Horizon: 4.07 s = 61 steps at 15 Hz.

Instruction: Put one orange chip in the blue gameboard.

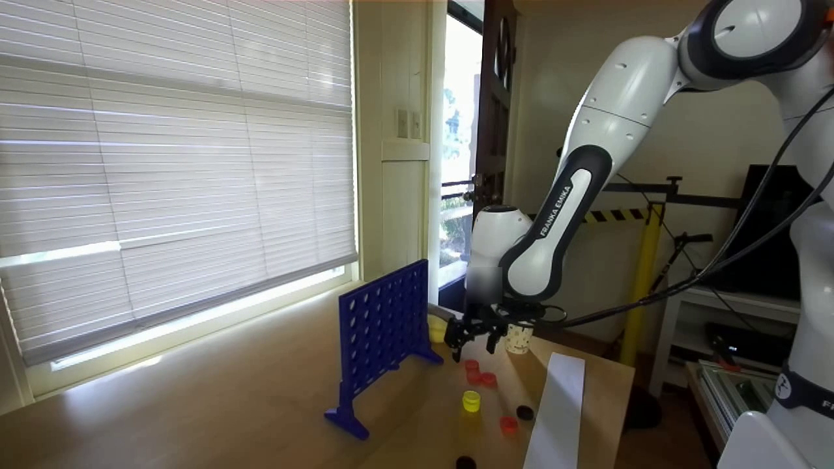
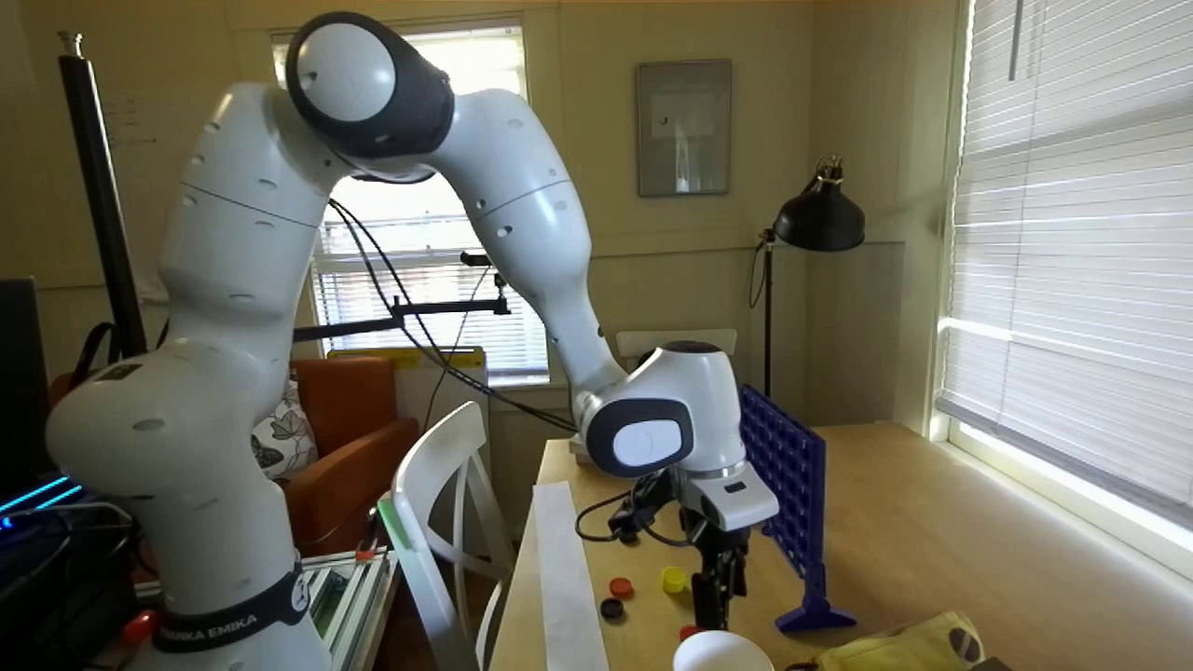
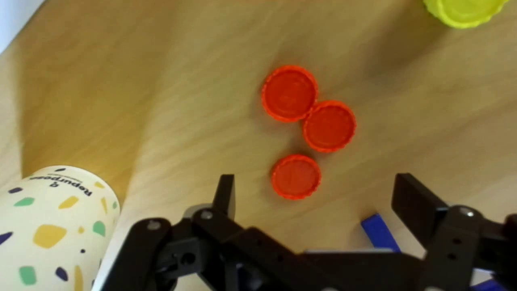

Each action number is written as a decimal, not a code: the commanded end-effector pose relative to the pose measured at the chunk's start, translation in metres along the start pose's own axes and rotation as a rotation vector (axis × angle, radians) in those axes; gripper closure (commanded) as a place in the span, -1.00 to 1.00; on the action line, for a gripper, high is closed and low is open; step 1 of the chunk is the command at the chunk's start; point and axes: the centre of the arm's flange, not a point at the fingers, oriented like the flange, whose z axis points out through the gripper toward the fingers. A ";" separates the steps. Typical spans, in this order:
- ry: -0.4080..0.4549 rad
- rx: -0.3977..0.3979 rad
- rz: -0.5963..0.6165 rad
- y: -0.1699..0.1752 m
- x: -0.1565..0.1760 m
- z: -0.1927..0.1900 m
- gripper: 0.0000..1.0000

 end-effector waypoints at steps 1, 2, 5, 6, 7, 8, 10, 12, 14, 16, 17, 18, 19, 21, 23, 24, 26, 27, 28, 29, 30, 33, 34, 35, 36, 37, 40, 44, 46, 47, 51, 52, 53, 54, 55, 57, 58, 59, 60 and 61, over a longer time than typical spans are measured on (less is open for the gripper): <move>0.007 -0.012 0.051 -0.010 0.015 0.019 -1.00; -0.007 -0.027 0.050 -0.009 0.014 0.021 -1.00; -0.029 -0.054 0.047 -0.008 0.010 0.020 -1.00; -0.037 -0.057 0.043 -0.009 0.008 0.019 -1.00; -0.032 -0.060 0.042 -0.010 0.007 0.019 -1.00; -0.035 -0.063 0.042 -0.010 0.007 0.020 -1.00; -0.023 -0.059 0.048 -0.011 0.008 0.023 -1.00; -0.016 -0.062 0.049 -0.011 0.010 0.025 -1.00; -0.007 -0.065 0.056 -0.010 0.013 0.028 -0.96; -0.005 -0.073 0.059 -0.009 0.015 0.031 -0.81; -0.005 -0.076 0.061 -0.008 0.015 0.033 -0.79; -0.007 -0.077 0.061 -0.009 0.016 0.035 -0.69; -0.008 -0.080 0.060 -0.009 0.016 0.036 -0.74; -0.010 -0.082 0.058 -0.011 0.015 0.038 -0.57; -0.007 -0.077 0.049 -0.015 0.015 0.033 -0.47; -0.008 -0.077 0.044 -0.016 0.013 0.031 -0.54; -0.008 -0.077 0.040 -0.017 0.012 0.028 -0.52; -0.010 -0.079 0.040 -0.017 0.012 0.029 -0.46; -0.019 -0.083 0.041 -0.017 0.013 0.029 -0.37; -0.027 -0.084 0.041 -0.017 0.013 0.029 -0.29; -0.030 -0.084 0.044 -0.016 0.013 0.028 -0.12; -0.037 -0.085 0.043 -0.018 0.015 0.025 0.48; -0.044 -0.086 0.044 -0.017 0.015 0.025 0.65; -0.048 -0.087 0.044 -0.016 0.015 0.025 0.77; -0.056 -0.089 0.043 -0.015 0.016 0.025 0.80; -0.059 -0.093 0.043 -0.014 0.016 0.025 0.80; 0.050 -0.097 0.063 0.001 0.015 -0.003 0.80; 0.299 -0.055 0.094 0.032 0.010 -0.065 0.80; 0.402 -0.025 0.092 0.043 0.004 -0.090 0.80; 0.459 0.000 0.096 0.046 0.001 -0.103 0.80; 0.657 0.095 0.105 0.052 0.018 -0.157 0.80; 0.707 0.128 0.087 0.050 0.021 -0.172 0.80; 0.751 0.166 0.047 0.045 0.020 -0.187 0.80; 0.799 0.201 0.009 0.038 0.018 -0.201 0.80; 0.840 0.241 -0.031 0.031 0.012 -0.211 0.80; 0.916 0.315 -0.124 0.017 -0.010 -0.229 0.80; 0.950 0.349 -0.178 0.010 -0.024 -0.237 0.80; 0.991 0.379 -0.224 0.005 -0.041 -0.241 0.80; 0.925 0.372 -0.170 0.004 0.012 -0.225 0.80; 0.940 0.378 -0.177 0.000 0.003 -0.227 0.30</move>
